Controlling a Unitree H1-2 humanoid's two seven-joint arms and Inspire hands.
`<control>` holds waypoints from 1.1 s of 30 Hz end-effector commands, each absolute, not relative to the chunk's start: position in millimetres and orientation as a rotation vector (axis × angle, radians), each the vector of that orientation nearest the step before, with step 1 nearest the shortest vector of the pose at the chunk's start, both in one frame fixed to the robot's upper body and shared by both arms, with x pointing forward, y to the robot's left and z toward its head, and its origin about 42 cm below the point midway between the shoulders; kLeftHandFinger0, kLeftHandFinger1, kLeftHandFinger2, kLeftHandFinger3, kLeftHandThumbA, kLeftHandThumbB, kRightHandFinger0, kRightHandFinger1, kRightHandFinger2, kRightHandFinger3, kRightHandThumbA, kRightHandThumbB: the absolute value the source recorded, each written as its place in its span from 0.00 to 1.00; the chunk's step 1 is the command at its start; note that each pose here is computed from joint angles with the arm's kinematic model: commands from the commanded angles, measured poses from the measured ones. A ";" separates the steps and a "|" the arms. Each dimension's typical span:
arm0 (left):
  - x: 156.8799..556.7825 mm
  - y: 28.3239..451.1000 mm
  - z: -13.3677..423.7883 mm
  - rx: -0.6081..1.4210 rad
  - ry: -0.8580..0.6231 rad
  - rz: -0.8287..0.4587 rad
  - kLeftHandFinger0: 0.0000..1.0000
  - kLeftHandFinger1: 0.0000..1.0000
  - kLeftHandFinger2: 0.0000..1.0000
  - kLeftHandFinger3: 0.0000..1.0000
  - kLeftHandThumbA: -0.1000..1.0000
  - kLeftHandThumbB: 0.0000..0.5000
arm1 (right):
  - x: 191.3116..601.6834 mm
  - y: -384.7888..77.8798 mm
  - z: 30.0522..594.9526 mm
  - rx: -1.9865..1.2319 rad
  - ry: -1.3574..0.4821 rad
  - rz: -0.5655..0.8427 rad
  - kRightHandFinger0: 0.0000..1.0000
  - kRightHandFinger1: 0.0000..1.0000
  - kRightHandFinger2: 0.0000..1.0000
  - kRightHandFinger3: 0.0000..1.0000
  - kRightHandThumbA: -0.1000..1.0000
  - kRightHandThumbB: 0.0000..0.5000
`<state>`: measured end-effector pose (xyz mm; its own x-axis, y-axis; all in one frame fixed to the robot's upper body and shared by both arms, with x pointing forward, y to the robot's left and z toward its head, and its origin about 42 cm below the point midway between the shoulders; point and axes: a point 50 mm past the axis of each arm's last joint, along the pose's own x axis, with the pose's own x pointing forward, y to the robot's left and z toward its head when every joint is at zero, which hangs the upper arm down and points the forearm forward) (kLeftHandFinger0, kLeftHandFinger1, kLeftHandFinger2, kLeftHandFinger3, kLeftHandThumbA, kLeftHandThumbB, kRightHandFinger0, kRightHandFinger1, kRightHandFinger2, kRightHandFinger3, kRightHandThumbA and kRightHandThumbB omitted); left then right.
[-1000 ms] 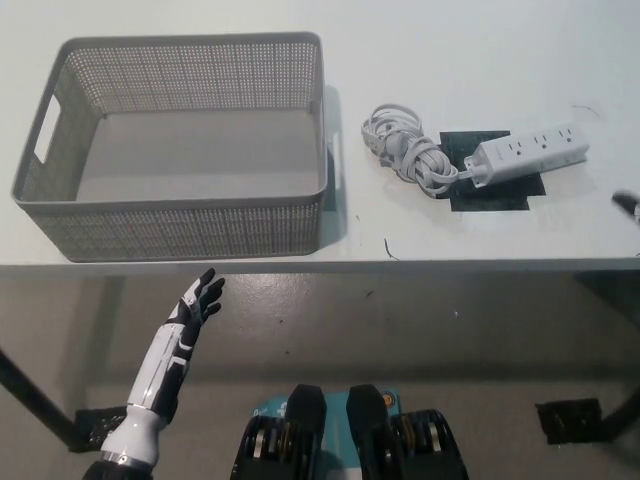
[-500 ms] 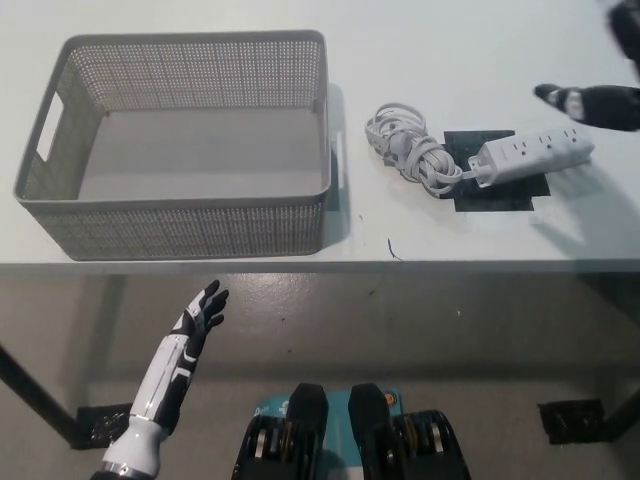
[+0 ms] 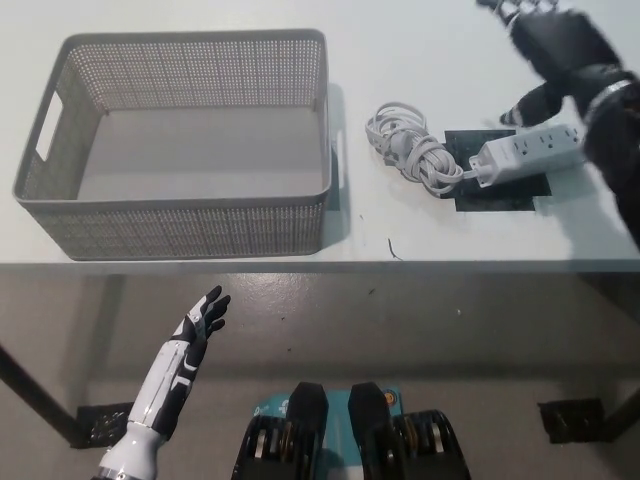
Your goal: Use the right hand to pick up a power strip and put it into a container on the left side
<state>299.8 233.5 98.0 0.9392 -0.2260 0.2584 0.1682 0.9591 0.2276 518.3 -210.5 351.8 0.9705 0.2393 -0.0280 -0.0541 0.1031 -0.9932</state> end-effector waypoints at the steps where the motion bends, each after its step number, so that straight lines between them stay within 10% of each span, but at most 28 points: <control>1: 299.3 234.2 109.3 0.224 -0.359 -0.229 1.00 1.00 1.00 1.00 1.00 0.50 | 531.8 -200.8 374.0 -1.481 -0.161 0.170 1.00 1.00 1.00 1.00 1.00 0.92; 24: 297.7 233.1 108.1 0.220 -0.339 -0.236 1.00 1.00 1.00 1.00 1.00 0.48 | 556.3 -173.4 295.9 -1.474 -0.032 0.219 1.00 1.00 1.00 1.00 0.92 0.87; 29: 295.6 233.6 105.8 0.226 -0.336 -0.235 1.00 1.00 1.00 1.00 1.00 0.48 | 565.5 -168.7 268.7 -1.619 -0.248 -0.063 1.00 1.00 1.00 1.00 0.72 0.82; 33: 296.1 233.2 105.7 0.214 -0.329 -0.237 1.00 1.00 1.00 1.00 1.00 0.50 | 561.9 -174.3 266.0 -1.628 -0.478 -0.314 0.93 0.89 0.90 0.96 0.31 0.62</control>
